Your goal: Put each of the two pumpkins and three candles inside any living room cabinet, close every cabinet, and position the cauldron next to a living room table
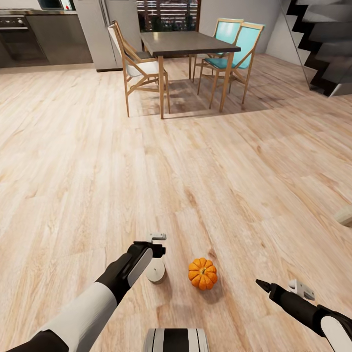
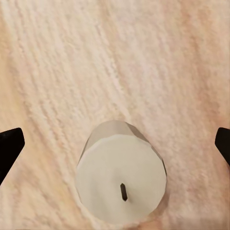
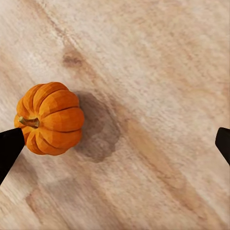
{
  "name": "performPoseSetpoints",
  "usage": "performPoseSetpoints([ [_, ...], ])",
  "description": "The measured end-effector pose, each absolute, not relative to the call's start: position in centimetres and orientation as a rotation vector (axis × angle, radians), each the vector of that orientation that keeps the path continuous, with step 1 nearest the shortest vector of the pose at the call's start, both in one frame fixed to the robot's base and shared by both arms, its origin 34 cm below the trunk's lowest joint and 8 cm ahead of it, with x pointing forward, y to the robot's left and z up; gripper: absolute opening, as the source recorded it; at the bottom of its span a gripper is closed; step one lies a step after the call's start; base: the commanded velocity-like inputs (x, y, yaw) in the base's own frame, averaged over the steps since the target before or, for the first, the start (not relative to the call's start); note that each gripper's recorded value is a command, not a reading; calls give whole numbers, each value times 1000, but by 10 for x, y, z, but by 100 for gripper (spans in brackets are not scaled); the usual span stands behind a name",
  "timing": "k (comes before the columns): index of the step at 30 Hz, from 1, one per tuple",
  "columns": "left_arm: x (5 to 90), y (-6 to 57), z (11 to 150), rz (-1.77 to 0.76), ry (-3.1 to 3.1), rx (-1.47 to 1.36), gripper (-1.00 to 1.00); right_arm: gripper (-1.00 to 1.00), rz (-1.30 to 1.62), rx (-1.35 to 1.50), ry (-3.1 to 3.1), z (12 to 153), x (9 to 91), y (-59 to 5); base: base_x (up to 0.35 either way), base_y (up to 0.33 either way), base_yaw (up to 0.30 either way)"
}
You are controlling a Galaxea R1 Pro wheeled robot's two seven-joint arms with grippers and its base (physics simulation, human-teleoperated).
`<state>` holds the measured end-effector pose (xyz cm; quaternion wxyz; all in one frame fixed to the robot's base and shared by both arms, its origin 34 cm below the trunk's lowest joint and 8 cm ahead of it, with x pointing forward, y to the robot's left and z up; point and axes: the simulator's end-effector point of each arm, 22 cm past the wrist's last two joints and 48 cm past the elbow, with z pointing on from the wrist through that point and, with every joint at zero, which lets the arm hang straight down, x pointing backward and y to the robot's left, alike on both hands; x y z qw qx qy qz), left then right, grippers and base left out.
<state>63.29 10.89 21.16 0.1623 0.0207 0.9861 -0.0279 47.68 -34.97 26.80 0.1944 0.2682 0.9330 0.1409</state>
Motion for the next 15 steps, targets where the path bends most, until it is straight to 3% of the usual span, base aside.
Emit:
performPoseSetpoints([
  [15,625,108,200,-83,2843,65,100,100,391,759,2631,261,473,-350,0,0,0],
])
